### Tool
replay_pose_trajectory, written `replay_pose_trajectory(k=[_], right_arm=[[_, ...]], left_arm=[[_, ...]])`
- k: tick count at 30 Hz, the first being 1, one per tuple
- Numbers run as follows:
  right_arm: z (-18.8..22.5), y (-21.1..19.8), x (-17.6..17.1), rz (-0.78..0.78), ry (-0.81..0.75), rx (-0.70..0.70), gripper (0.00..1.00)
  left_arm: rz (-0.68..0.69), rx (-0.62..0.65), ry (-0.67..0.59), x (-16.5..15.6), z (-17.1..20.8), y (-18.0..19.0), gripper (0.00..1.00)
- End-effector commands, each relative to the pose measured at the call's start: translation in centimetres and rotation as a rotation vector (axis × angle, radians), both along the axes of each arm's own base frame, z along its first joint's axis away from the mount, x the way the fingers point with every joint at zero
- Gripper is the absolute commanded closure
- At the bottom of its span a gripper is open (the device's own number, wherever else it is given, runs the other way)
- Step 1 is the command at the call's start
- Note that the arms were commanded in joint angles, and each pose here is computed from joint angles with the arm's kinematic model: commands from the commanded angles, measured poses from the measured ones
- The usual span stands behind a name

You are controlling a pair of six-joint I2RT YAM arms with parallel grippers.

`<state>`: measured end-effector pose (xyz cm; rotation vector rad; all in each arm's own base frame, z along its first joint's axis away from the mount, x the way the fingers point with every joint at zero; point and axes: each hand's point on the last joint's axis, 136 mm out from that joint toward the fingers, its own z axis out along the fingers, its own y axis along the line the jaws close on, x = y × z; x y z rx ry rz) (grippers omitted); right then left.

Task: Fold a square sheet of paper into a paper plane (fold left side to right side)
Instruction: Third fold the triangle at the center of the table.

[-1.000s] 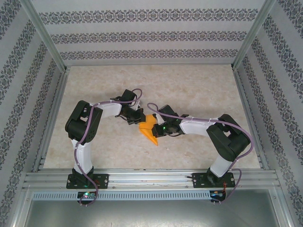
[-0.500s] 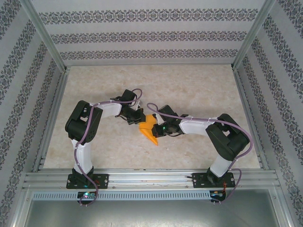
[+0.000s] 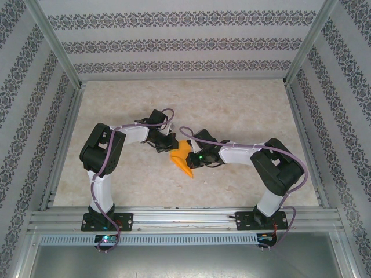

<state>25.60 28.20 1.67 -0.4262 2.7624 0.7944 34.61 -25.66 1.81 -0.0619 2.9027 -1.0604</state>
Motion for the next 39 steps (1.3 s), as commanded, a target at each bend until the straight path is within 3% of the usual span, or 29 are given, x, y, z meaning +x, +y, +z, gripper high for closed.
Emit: replay_pose_trajectory(k=[1,9,21,28,34,39], right_arm=[[-0.4,-0.3,0.6,-0.002,-0.006,-0.026,0.99],[-1.2,-0.8,-0.2,0.001,0.027,-0.043,0.99],[-2.6,-1.6,-1.8,-0.012,0.093,-0.051,0.99],[-2.9,-1.6,-2.1,-0.008,0.106,-0.049,0.99],[-3.3,-1.7,-2.3,-0.008,0.119,-0.056,0.99],[-3.4,-1.8,-2.4,-0.007,0.124,-0.062,0.99]], left_arm=[[-0.009,0.116,0.087,-2.5,-3.5,1.5,0.94],[-0.011,0.09,0.035,-1.2,-1.4,0.9,0.86],[0.031,0.077,-0.133,0.8,5.5,1.6,0.78],[0.022,-0.053,-0.178,-2.5,7.3,1.3,0.86],[0.0,-0.178,-0.122,-5.6,5.9,-0.5,0.89],[-0.021,-0.205,-0.106,-6.4,5.0,-2.0,0.89]])
